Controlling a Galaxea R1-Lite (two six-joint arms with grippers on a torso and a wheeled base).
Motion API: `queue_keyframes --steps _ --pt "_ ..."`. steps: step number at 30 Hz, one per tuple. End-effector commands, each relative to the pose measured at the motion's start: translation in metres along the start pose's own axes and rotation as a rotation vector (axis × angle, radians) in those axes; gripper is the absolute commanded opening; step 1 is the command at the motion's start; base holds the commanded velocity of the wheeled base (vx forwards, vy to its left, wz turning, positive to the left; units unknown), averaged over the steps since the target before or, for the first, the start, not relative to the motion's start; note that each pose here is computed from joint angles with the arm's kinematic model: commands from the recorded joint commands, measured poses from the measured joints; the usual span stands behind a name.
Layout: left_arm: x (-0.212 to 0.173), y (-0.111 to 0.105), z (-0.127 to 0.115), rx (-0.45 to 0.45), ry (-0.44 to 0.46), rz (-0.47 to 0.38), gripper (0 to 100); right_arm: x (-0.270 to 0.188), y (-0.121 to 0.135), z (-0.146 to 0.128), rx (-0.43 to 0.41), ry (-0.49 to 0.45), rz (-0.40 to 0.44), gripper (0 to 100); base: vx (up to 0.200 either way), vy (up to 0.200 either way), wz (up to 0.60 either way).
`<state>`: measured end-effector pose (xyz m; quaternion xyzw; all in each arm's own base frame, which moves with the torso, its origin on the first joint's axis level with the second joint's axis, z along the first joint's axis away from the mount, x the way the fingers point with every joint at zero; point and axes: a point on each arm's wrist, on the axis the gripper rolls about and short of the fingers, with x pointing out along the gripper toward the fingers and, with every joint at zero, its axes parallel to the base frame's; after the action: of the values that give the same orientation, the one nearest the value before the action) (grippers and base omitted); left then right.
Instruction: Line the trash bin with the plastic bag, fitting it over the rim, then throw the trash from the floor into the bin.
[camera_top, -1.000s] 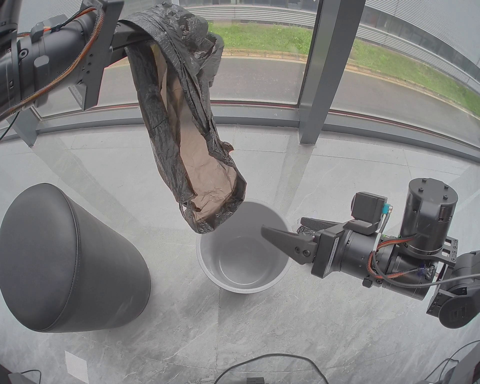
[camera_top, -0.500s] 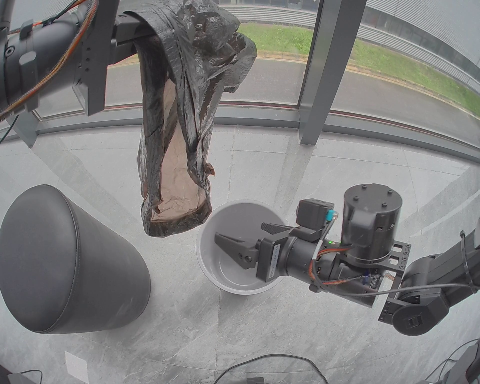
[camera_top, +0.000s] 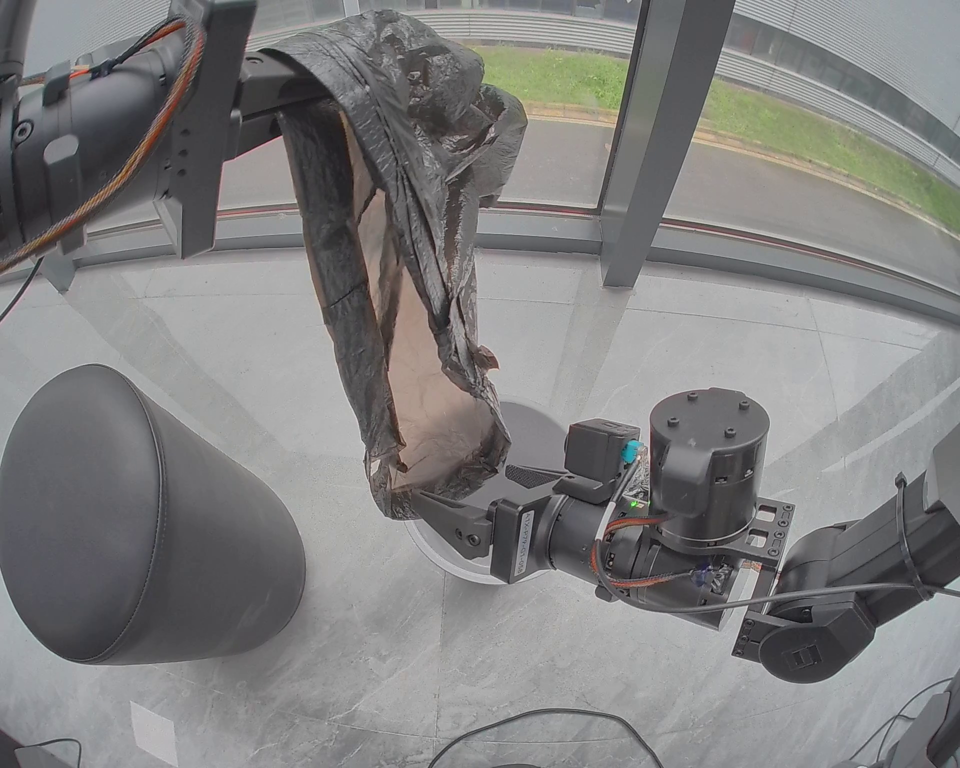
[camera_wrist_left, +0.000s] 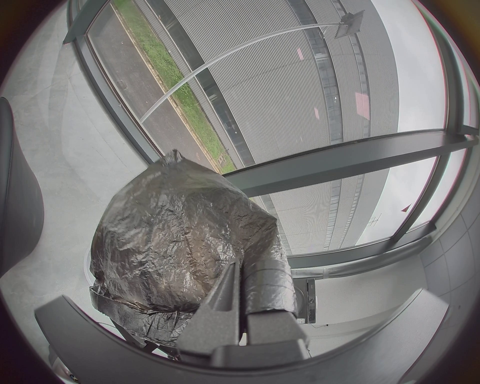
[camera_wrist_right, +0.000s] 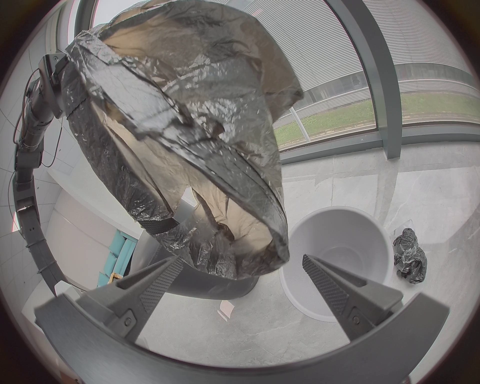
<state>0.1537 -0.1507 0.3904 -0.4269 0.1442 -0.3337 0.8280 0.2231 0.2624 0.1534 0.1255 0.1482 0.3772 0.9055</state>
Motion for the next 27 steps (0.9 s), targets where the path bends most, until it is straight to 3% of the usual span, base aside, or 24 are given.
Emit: queue_keyframes --steps 1,19,27 --pt "0.000 0.000 0.000 0.000 -0.001 0.003 0 0.001 -0.001 -0.001 0.001 0.003 -0.002 100 0.000 0.000 0.00" --pt "-0.002 -0.001 0.000 -0.007 0.002 -0.005 0 0.007 0.000 -0.006 -0.001 0.012 -0.002 100 0.000 0.000 0.00" --pt "-0.007 -0.008 -0.004 -0.062 0.058 -0.063 0 0.033 0.010 -0.003 -0.002 -0.051 -0.038 100 0.000 0.000 0.00"
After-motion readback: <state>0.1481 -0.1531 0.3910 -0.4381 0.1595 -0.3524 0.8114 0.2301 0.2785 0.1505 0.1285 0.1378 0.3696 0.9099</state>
